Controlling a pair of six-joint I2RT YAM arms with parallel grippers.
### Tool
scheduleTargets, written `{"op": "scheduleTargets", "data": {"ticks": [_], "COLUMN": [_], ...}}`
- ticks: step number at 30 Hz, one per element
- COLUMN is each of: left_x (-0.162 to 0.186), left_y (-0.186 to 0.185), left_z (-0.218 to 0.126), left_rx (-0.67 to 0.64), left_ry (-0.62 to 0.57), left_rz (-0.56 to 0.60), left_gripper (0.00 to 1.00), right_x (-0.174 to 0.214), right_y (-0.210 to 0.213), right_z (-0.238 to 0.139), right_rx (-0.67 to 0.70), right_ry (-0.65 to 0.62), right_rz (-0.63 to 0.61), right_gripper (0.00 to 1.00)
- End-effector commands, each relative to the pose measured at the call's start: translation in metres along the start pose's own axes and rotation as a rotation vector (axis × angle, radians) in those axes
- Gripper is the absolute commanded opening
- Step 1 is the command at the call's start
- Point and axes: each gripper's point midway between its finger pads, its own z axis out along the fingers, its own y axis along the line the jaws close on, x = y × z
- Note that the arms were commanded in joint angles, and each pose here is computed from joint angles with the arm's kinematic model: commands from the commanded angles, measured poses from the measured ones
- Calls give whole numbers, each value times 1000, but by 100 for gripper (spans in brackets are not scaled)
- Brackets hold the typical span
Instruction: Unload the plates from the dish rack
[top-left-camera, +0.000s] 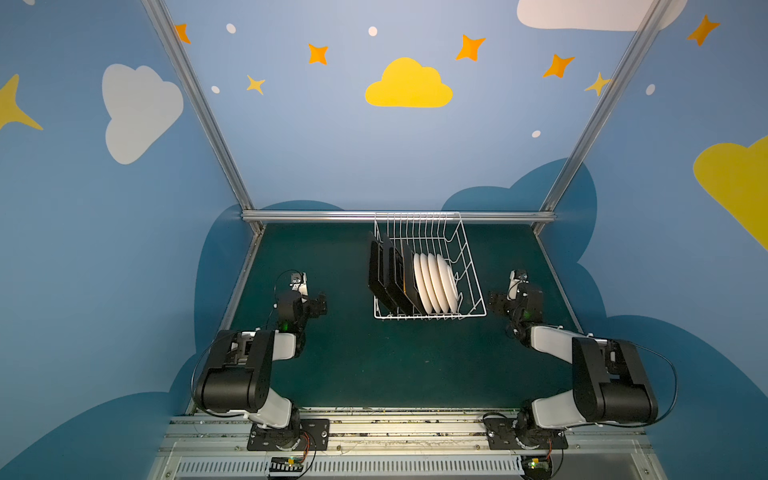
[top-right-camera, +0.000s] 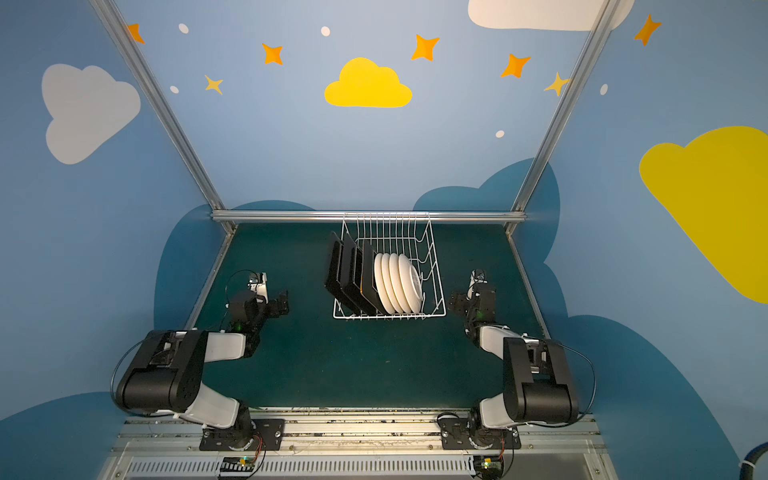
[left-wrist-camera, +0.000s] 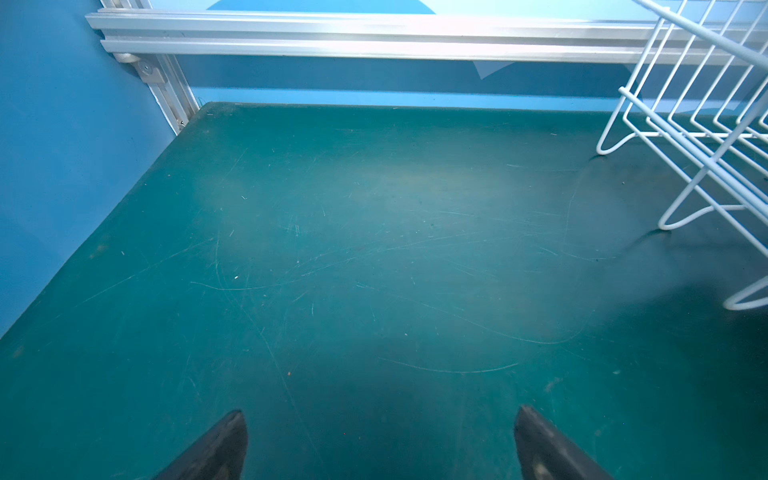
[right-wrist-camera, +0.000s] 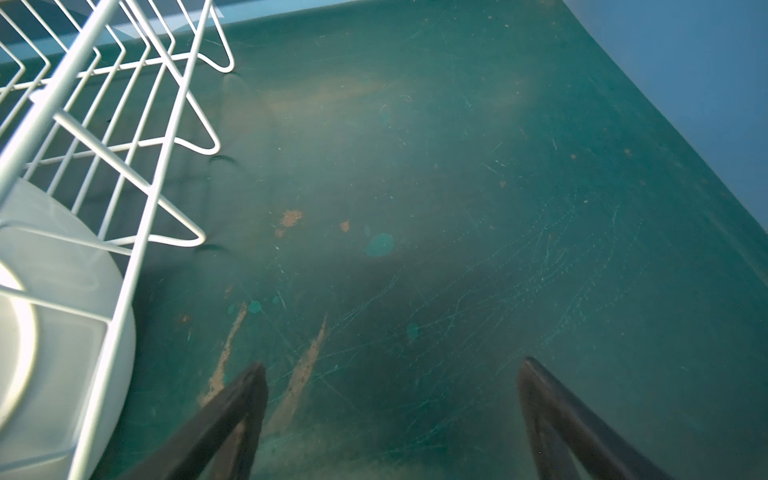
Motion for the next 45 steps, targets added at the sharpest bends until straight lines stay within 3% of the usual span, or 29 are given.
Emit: {"op": "scheduleTargets", "data": {"ticks": [1, 13, 19, 27, 34, 40, 45], "left_x": [-9, -10, -25, -73, -133, -173, -188], "left_y": [-2, -2, -15, -16, -19, -54, -74], "left_z": [1, 0, -4, -39, -72, -94, -104], "left_rx": [8, 16, 89, 94, 114, 304, 354], "left_ry": [-15, -20, 18, -90, -138, -39, 55], "left_rz": [2, 1, 36, 12, -125, -185, -183], "left_gripper": [99, 100, 99, 99, 99, 99, 100], "right_x": [-13, -14, -32, -57, -81, -99, -120], "right_y": [2, 1, -2, -14, -11, 1, 14], "right_z": [-1, -3, -18, -52, -84, -105, -122], "right_rx": [-4, 3, 29, 89, 74, -4, -72], "right_ry": [-29, -36, -29, -97, -122, -174, -170], "right_rz": [-3, -3, 7, 62, 66, 69, 60], "right_gripper": [93, 93, 93, 93, 93, 93, 93]}}
